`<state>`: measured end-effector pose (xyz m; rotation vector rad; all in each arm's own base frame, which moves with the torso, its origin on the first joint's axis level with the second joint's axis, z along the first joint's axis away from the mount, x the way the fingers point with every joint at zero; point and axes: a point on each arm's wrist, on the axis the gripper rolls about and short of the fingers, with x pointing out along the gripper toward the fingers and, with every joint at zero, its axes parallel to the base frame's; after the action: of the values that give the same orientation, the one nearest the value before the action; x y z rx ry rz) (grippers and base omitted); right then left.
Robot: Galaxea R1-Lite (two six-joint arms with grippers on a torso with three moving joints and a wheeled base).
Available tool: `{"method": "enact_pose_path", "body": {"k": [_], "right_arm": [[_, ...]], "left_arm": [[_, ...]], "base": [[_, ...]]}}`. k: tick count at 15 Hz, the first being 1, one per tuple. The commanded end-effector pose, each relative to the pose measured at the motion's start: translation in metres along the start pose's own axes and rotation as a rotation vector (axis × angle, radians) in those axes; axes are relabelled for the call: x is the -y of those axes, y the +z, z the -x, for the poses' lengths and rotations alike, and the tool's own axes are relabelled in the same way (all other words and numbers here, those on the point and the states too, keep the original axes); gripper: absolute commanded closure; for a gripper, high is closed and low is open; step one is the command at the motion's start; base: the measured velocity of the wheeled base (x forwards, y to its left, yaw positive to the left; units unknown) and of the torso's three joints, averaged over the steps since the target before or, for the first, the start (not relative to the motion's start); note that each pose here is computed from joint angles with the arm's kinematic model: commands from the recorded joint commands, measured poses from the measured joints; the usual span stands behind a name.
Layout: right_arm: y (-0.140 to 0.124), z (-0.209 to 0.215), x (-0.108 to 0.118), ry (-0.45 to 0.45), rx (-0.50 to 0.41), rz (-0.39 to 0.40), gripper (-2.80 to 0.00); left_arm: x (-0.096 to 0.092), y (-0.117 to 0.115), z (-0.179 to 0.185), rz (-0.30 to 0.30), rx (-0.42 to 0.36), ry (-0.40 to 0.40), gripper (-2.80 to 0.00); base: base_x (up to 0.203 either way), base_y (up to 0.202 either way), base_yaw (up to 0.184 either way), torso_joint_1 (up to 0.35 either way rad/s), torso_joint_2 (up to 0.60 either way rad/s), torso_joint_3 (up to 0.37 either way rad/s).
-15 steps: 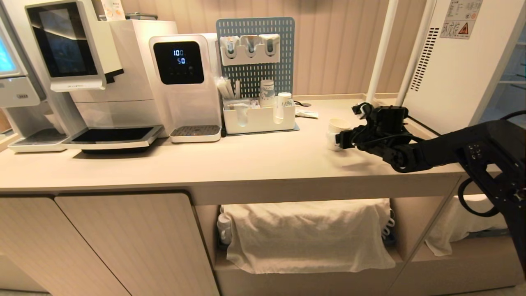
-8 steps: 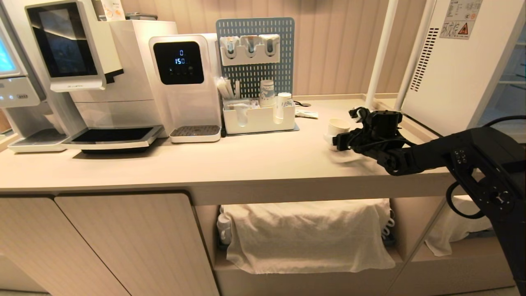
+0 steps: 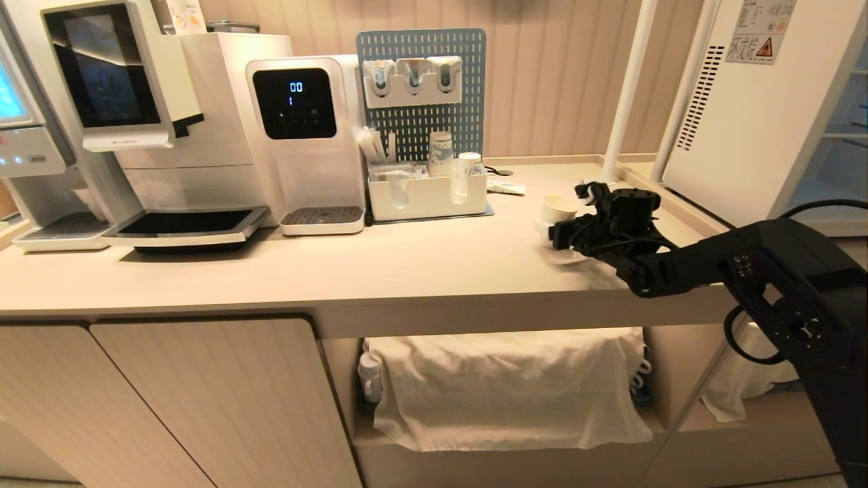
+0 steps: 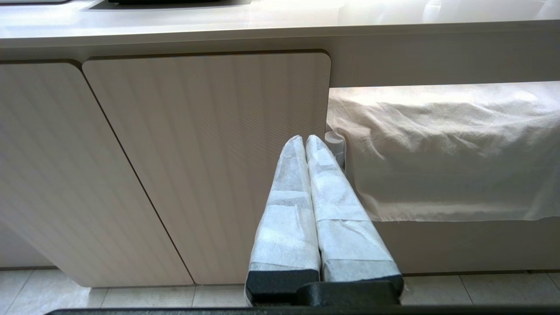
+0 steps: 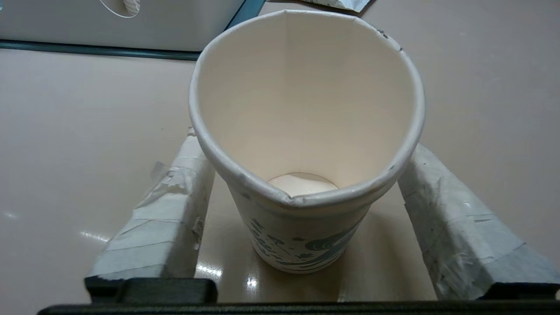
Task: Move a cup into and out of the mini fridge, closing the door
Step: Put the paper cup in the freezer
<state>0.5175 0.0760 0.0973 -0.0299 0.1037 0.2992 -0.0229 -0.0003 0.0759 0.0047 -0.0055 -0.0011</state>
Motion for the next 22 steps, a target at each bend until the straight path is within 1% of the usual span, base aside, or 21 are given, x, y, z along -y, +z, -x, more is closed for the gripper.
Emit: {"method": "enact_pose_path", "body": {"k": [1,8,10,12,13,15,16,17,18,19,20,21,22], "right_arm": [[0.004,0.003,-0.001,0.002,0.000,0.011,0.00],[0.035,0.025,-0.003,-0.001,0.028,0.017,0.00],[0.056,0.044,0.000,-0.015,0.036,0.021,0.00],[0.097,0.086,0.002,-0.034,0.001,0.038,0.00],[0.119,0.114,0.002,-0.042,-0.037,0.046,0.00],[0.160,0.193,-0.003,-0.053,-0.185,0.078,0.00],[0.174,0.239,-0.008,-0.057,-0.255,0.080,0.00],[0.183,0.284,-0.016,-0.063,-0.292,0.074,0.00],[0.186,0.331,-0.026,-0.076,-0.308,0.065,0.00],[0.179,0.375,-0.036,-0.100,-0.311,0.059,0.00],[0.161,0.411,-0.045,-0.131,-0.323,0.053,0.00],[0.128,0.441,-0.054,-0.161,-0.354,0.039,0.00],[0.093,0.465,-0.061,-0.185,-0.364,0.028,0.00]], "left_arm": [[0.000,0.000,0.000,0.000,-0.001,0.001,0.00],[0.000,0.000,0.000,0.000,-0.001,0.001,0.00],[0.000,0.000,0.000,0.000,-0.001,0.001,0.00],[0.000,0.000,0.000,0.000,-0.001,0.001,0.00],[0.000,0.000,0.000,0.000,-0.001,0.001,0.00],[0.000,0.000,0.000,0.000,-0.001,0.001,0.00],[0.000,0.000,0.000,0.000,-0.001,0.001,0.00],[0.000,0.000,0.000,0.000,-0.001,0.000,0.00],[0.000,0.000,0.000,0.000,-0.001,0.001,0.00],[0.000,0.000,0.000,0.000,-0.001,0.001,0.00],[0.000,0.000,0.000,0.000,-0.001,0.001,0.00],[0.000,0.000,0.000,0.000,-0.001,0.001,0.00],[0.000,0.000,0.000,0.000,-0.001,0.001,0.00]], "base": [[0.000,0.000,0.000,0.000,0.00,0.000],[0.000,0.000,0.000,0.000,0.00,0.000],[0.000,0.000,0.000,0.000,0.00,0.000],[0.000,0.000,0.000,0.000,0.00,0.000],[0.000,0.000,0.000,0.000,0.00,0.000],[0.000,0.000,0.000,0.000,0.00,0.000],[0.000,0.000,0.000,0.000,0.00,0.000],[0.000,0.000,0.000,0.000,0.00,0.000],[0.000,0.000,0.000,0.000,0.00,0.000],[0.000,0.000,0.000,0.000,0.00,0.000],[0.000,0.000,0.000,0.000,0.00,0.000],[0.000,0.000,0.000,0.000,0.00,0.000],[0.000,0.000,0.000,0.000,0.00,0.000]]}}
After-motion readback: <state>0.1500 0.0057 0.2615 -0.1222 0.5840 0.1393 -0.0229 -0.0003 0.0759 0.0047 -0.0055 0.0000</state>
